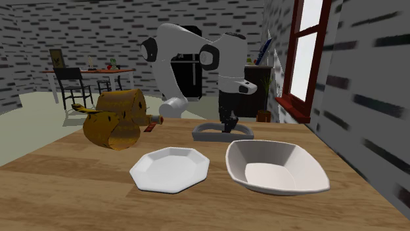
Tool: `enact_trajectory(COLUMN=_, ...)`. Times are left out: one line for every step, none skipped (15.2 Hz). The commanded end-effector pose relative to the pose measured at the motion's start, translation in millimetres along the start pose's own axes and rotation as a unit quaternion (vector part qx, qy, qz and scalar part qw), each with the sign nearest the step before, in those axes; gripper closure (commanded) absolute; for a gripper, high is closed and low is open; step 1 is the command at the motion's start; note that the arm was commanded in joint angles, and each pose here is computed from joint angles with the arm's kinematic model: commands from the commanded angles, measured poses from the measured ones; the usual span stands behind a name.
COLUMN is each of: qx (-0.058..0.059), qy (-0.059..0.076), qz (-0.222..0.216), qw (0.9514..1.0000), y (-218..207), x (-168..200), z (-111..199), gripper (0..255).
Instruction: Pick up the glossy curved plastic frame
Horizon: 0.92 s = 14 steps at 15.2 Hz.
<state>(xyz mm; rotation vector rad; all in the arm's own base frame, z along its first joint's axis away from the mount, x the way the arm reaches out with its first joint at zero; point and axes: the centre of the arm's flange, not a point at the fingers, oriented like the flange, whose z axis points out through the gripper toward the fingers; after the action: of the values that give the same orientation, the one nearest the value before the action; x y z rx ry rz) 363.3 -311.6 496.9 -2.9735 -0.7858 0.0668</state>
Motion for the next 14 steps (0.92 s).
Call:
enact_trajectory(qx=0.001, qy=0.0, qz=0.0, qw=1.0, y=0, x=0, z=1, gripper=255)
enact_trajectory(qx=0.0, qy=0.0, qz=0.0, qw=1.0, y=0, x=0, z=1, gripper=255)
enact_trajectory(qx=0.001, qy=0.0, qz=0.0, qw=1.0, y=0, x=0, z=-4, gripper=255)
enact_trajectory(qx=0.001, qy=0.0, qz=0.0, qw=1.0, y=-1, x=-1, z=-10, gripper=255)
enact_trajectory(qx=0.0, qy=0.0, qz=0.0, qw=1.0, y=-1, x=-1, z=-15, gripper=255)
enact_trajectory(qx=0.0, qy=0.0, qz=0.0, qw=1.0, y=-1, x=-1, z=-20, gripper=255)
enact_trajectory(qx=0.0, qy=0.0, qz=0.0, qw=1.0, y=-2, x=-1, z=-25, gripper=255)
enact_trajectory(qx=0.0, qy=0.0, qz=0.0, qw=1.0, y=-2, x=-1, z=-31, gripper=255)
enact_trajectory(qx=0.0, qy=0.0, qz=0.0, qw=1.0, y=-3, x=-1, z=-36, gripper=255)
enact_trajectory(qx=0.0, qy=0.0, qz=0.0, qw=1.0, y=-3, x=-1, z=-41, gripper=255)
enact_trajectory(qx=0.0, qy=0.0, qz=0.0, qw=1.0, y=-3, x=-2, z=-46, gripper=255)
enact_trajectory(qx=0.0, qy=0.0, qz=0.0, qw=1.0, y=-4, x=-2, z=-52, gripper=255)
enact_trajectory(qx=0.0, qy=0.0, qz=0.0, qw=1.0, y=-4, x=-2, z=-57, gripper=255)
enact_trajectory(qx=0.0, qy=0.0, qz=0.0, qw=1.0, y=-5, x=-2, z=-62, gripper=255)
